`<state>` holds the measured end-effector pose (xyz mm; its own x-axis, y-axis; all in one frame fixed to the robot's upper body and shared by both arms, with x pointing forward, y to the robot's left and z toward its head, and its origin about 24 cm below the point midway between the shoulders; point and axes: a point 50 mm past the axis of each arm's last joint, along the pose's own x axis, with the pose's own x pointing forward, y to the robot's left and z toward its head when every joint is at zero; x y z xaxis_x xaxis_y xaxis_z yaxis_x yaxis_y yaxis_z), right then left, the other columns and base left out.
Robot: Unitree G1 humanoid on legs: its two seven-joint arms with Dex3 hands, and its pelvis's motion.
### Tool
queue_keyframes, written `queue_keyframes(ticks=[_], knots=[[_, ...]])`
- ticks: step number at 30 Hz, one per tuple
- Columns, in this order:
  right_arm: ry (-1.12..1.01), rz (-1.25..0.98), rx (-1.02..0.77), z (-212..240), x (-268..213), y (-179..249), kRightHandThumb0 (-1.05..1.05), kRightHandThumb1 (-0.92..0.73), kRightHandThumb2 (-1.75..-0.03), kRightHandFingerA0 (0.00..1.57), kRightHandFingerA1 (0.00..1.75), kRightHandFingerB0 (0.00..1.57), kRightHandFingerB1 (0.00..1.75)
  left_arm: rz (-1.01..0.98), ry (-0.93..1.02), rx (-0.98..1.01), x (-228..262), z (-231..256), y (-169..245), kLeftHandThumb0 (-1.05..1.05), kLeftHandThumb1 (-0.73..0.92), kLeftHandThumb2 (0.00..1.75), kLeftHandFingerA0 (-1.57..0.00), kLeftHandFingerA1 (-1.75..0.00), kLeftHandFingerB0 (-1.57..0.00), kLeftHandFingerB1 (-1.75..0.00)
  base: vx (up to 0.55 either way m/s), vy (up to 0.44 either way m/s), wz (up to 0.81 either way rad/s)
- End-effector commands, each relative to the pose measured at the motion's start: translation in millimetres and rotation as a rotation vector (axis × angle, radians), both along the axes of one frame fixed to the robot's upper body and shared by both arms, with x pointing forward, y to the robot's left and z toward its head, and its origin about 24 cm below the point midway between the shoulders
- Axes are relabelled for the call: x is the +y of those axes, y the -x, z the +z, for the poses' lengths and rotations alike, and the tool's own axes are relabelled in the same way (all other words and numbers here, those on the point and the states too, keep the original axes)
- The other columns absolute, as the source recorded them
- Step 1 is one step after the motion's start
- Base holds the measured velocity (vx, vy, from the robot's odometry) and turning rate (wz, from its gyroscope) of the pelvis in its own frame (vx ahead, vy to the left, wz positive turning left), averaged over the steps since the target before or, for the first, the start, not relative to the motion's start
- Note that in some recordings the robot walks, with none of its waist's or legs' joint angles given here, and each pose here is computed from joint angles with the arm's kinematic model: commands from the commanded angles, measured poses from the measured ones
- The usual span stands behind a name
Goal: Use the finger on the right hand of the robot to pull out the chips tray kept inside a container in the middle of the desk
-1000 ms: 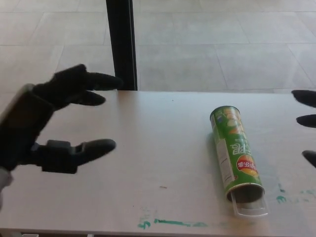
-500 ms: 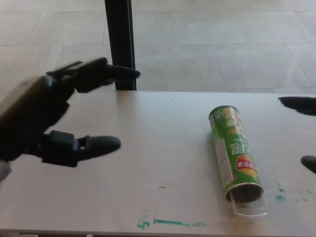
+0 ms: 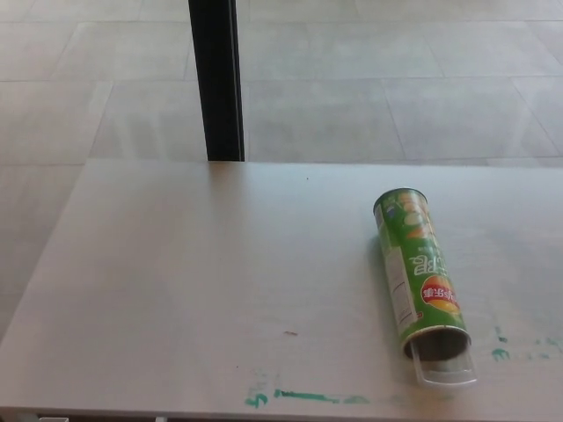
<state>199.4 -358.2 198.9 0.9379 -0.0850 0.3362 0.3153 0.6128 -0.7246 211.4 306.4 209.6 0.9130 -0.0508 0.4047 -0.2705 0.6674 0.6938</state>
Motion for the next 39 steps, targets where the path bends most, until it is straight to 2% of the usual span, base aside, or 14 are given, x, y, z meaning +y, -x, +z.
queue_keyframes(ticks=[1,13,16,19,20,22,23,25,26,30,31,36,37,39], knots=[[-0.254,-0.329,-0.071,-55,-66,44,-0.49,-0.56,-0.58,0.55,0.5,0.46,0.37,0.266,0.286,0.091,61,-70,48,-0.46,0.58,0.57,-0.41,-0.53,-0.34,-0.41,0.0,0.0,0.0],[-0.437,-0.611,0.017,-125,-97,81,-0.53,-0.48,-0.85,0.53,0.64,0.37,0.51,0.543,0.496,0.343,80,-154,76,-0.41,0.67,0.59,-0.39,-0.47,-0.3,-0.39,0.0,0.0,0.0],[-0.556,-0.721,-0.001,-148,-99,92,-0.5,-0.46,-0.82,0.58,0.65,0.44,0.53,0.628,0.639,0.358,81,-171,81,-0.44,0.59,0.8,-0.33,-0.53,-0.26,-0.48,0.0,0.0,0.0],[-0.595,-0.775,0.051,-165,-100,101,-0.47,-0.48,-0.82,0.6,0.67,0.39,0.52,0.724,0.733,0.383,86,-192,94,-0.36,0.7,0.6,-0.32,-0.45,-0.29,-0.38,0.0,0.0,0.0],[-0.604,-0.801,0.08,-169,-101,104,-0.43,-0.61,-0.59,0.65,0.59,0.44,0.4,0.767,0.743,0.4,88,-199,98,-0.44,0.61,0.79,-0.31,-0.51,-0.28,-0.46,0.0,0.0,0.0],[-0.62,-0.809,0.116,-175,-101,107,-0.48,-0.51,-0.82,0.61,0.68,0.36,0.52,0.799,0.754,0.414,89,-204,102,-0.36,0.71,0.6,-0.32,-0.44,-0.29,-0.37,0.0,0.0,0.0],[-0.685,-0.824,0.096,-182,-100,111,-0.36,-0.6,-0.57,0.64,0.63,0.44,0.42,0.824,0.765,0.429,89,-209,110,-0.31,0.49,0.93,-0.24,-0.56,-0.17,-0.51,0.0,0.0,0.0],[-0.755,-0.841,0.099,-191,-98,114,-0.44,-0.48,-0.81,0.54,0.68,0.36,0.53,0.856,0.788,0.447,89,-216,115,-0.3,0.48,0.93,-0.25,-0.57,-0.17,-0.51,0.0,0.0,0.0],[-0.778,-0.836,0.119,-194,-98,116,-0.46,-0.48,-0.82,0.54,0.7,0.35,0.53,0.878,0.787,0.471,89,-221,119,-0.34,0.7,0.6,-0.33,-0.47,-0.28,-0.39,0.0,0.0,0.0],[-0.785,-0.834,0.123,-199,-95,117,-0.41,-0.59,-0.57,0.59,0.8,0.43,0.44,0.912,0.814,0.529,87,-229,129,-0.41,0.62,0.77,-0.32,-0.54,-0.27,-0.47,0.0,0.0,0.0],[-0.801,-0.824,0.134,-200,-95,116,-0.47,-0.47,-0.83,0.49,0.72,0.35,0.54,0.902,0.829,0.543,86,-230,127,-0.34,0.7,0.6,-0.33,-0.48,-0.29,-0.39,0.0,0.0,0.0],[-0.908,-0.821,0.16,-209,-92,117,-0.41,-0.67,-0.6,0.4,0.6,0.34,0.44,0.846,0.863,0.6,83,-237,129,-0.35,0.64,0.58,-0.38,-0.55,-0.4,-0.46,0.0,0.0,0.0],[-0.918,-0.824,0.179,-211,-92,117,-0.53,-0.69,-0.6,0.4,0.62,0.32,0.42,0.849,0.876,0.622,82,-239,130,-0.48,0.49,0.88,-0.34,-0.6,-0.37,-0.57,0.0,0.0,0.0],[-0.904,-0.824,0.234,-215,-91,116,-0.54,-0.7,-0.61,0.41,0.64,0.31,0.43,0.856,0.898,0.683,81,-246,132,-0.48,0.5,0.89,-0.36,-0.61,-0.37,-0.57,0.0,0.0,0.0]])
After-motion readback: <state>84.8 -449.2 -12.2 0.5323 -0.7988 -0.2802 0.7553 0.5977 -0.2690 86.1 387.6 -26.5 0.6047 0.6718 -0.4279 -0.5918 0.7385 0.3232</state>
